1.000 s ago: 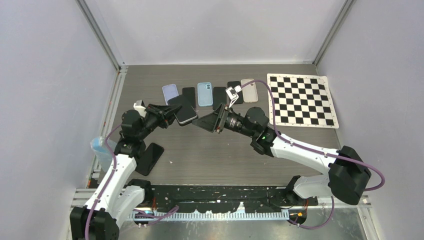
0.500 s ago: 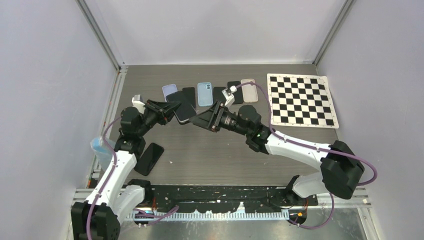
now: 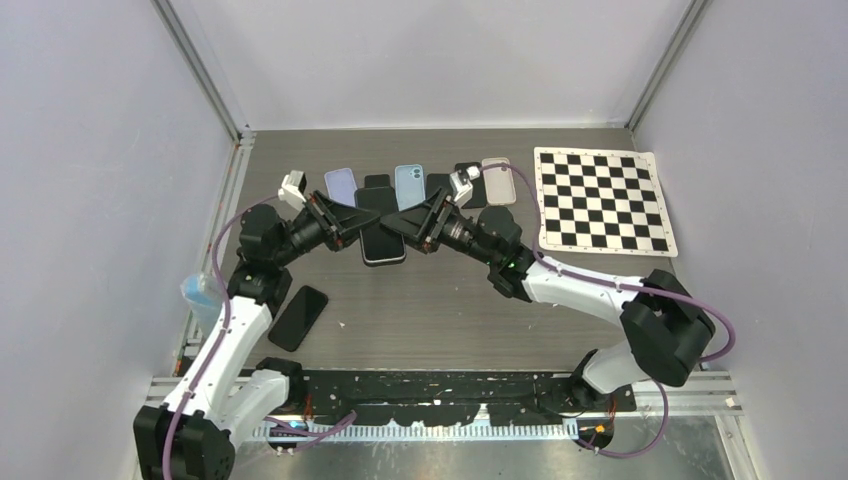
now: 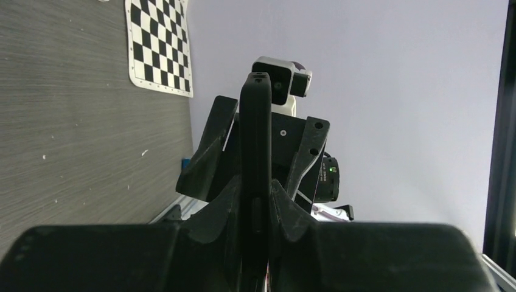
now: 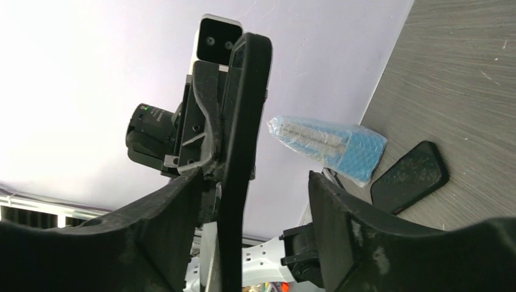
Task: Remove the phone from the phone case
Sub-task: Remove the phone case from the phone.
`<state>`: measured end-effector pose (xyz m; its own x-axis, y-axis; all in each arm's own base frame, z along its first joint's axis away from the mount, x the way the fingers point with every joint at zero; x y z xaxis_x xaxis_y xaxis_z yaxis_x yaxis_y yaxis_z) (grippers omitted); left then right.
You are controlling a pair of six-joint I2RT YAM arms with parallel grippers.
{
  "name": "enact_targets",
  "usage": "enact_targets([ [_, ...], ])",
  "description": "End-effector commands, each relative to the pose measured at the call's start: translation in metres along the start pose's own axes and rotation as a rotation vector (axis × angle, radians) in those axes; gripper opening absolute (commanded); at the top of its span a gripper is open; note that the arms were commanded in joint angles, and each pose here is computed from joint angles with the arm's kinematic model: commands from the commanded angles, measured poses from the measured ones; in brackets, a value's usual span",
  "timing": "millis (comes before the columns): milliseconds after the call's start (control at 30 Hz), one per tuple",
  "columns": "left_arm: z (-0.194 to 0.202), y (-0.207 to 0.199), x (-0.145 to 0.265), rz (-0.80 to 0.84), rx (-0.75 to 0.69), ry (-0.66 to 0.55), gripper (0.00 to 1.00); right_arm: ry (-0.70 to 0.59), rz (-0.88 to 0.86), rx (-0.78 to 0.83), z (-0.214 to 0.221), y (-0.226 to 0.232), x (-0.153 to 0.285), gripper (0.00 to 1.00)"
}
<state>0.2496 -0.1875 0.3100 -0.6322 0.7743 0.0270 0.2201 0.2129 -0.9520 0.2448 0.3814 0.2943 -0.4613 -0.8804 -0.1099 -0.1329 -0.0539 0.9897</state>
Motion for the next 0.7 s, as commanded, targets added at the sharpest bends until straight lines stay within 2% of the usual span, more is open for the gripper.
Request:
enact_targets([
  [0, -0.012, -0.032, 0.003, 0.047, -0.156, -0.039, 0.0, -0.061, -0.05, 0.104, -0.008, 0.025, 0.018, 0.72],
  [133, -0.022, -0.022, -0.002, 0.009, -0.143, -0.082, 0.0, -0.163, 0.038, 0.195, -0.023, 0.02, 0.042, 0.76],
  [267, -0.031, -0.013, -0.005, -0.021, -0.131, -0.119, 0.0, -0.216, -0.007, 0.275, -0.027, 0.041, 0.063, 0.76],
  [333, -0.034, -0.01, -0.006, -0.03, -0.116, -0.137, 0.0, -0.17, -0.087, 0.317, -0.017, 0.059, 0.068, 0.75],
  [433, -0.037, -0.004, -0.008, -0.047, -0.066, -0.156, 0.0, -0.024, -0.169, 0.361, 0.007, 0.075, 0.064, 0.73],
  [600, -0.036, 0.01, -0.005, -0.11, 0.06, -0.176, 0.0, 0.144, -0.234, 0.343, 0.032, 0.073, 0.053, 0.73],
  [667, -0.035, 0.011, -0.005, -0.111, 0.09, -0.168, 0.0, 0.165, -0.256, 0.329, 0.037, 0.074, 0.048, 0.73],
])
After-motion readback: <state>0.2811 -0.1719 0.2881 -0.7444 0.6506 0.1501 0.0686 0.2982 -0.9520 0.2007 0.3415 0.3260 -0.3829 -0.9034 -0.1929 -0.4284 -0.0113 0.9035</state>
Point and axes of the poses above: each gripper's point midway between its finger pads, its own x axis back along the fingers, its own y axis along the line the jaws close on, z = x × y, the point moved 1 cm from there along x, back along the fingers, and after that the axes turned 11 degrees about -x, right-handed, at the moved point
